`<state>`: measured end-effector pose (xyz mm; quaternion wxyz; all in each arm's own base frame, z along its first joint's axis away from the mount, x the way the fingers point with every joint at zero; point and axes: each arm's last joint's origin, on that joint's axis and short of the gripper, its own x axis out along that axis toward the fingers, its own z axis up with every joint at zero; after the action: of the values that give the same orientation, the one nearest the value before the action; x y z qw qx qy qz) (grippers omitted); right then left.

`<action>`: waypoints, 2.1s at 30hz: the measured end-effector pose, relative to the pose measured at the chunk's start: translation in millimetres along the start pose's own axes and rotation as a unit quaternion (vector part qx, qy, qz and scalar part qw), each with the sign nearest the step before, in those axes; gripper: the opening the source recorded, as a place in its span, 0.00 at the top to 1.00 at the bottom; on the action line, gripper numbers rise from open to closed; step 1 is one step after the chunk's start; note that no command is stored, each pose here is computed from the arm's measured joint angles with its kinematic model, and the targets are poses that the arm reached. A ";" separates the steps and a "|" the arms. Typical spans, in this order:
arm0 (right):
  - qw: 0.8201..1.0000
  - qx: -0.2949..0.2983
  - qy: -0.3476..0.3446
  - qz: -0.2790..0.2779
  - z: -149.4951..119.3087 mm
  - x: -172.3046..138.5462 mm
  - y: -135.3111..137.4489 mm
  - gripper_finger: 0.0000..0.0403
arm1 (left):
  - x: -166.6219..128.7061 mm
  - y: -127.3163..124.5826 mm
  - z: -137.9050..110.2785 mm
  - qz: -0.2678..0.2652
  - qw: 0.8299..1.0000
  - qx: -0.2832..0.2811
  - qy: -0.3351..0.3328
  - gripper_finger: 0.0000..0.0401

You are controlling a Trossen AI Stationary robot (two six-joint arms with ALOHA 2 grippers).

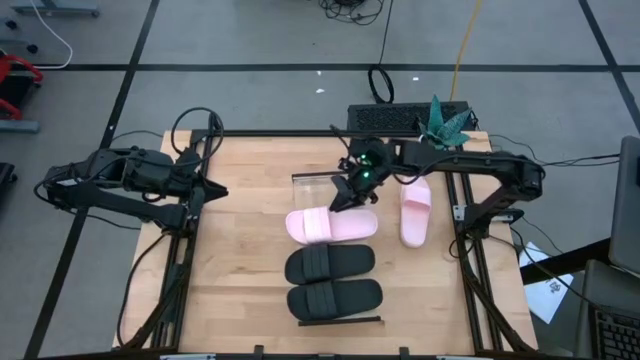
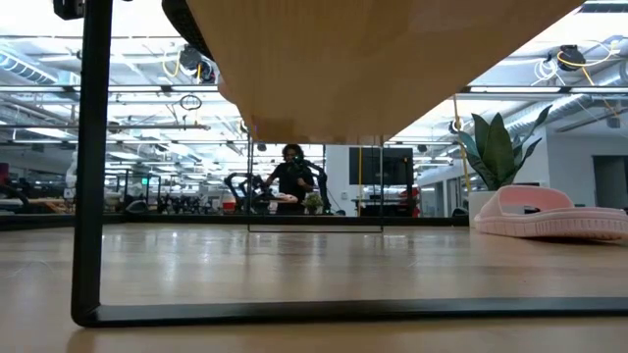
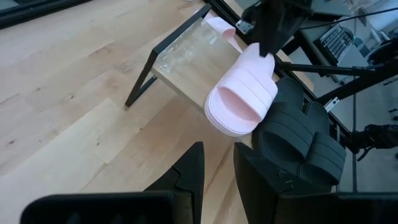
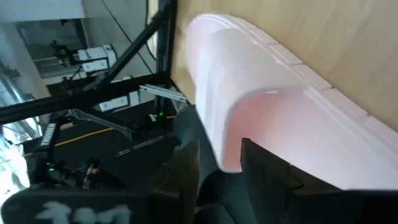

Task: Pick and place slides into the shelf
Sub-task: Put the pink slides on the shelf

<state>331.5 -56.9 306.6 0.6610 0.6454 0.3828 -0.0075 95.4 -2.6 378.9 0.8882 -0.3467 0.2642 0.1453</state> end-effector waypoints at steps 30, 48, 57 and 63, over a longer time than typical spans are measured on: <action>0.876 -0.100 -0.119 -0.457 -97.9 -122.6 -71.2 0.73 | 0.1 -0.3 0.3 -0.001 0.999 -0.032 -0.002 0.79; 0.860 -0.155 -0.005 -0.485 -92.3 -82.5 -140.0 0.73 | 0.0 -0.3 0.5 -0.001 0.995 -0.097 -0.003 0.79; 0.856 -0.187 -0.066 -0.477 -88.7 -93.6 -136.1 0.73 | 0.0 -0.2 0.7 0.001 0.995 -0.097 -0.007 0.79; 0.870 -0.174 -0.073 -0.456 -75.2 -105.4 -140.8 0.73 | 0.1 -0.3 0.7 0.001 0.995 -0.101 -0.007 0.79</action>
<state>148.7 -66.8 251.2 0.7116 0.2716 0.5800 -0.2888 95.8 -2.3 379.4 0.8502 -0.4332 0.2428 0.1746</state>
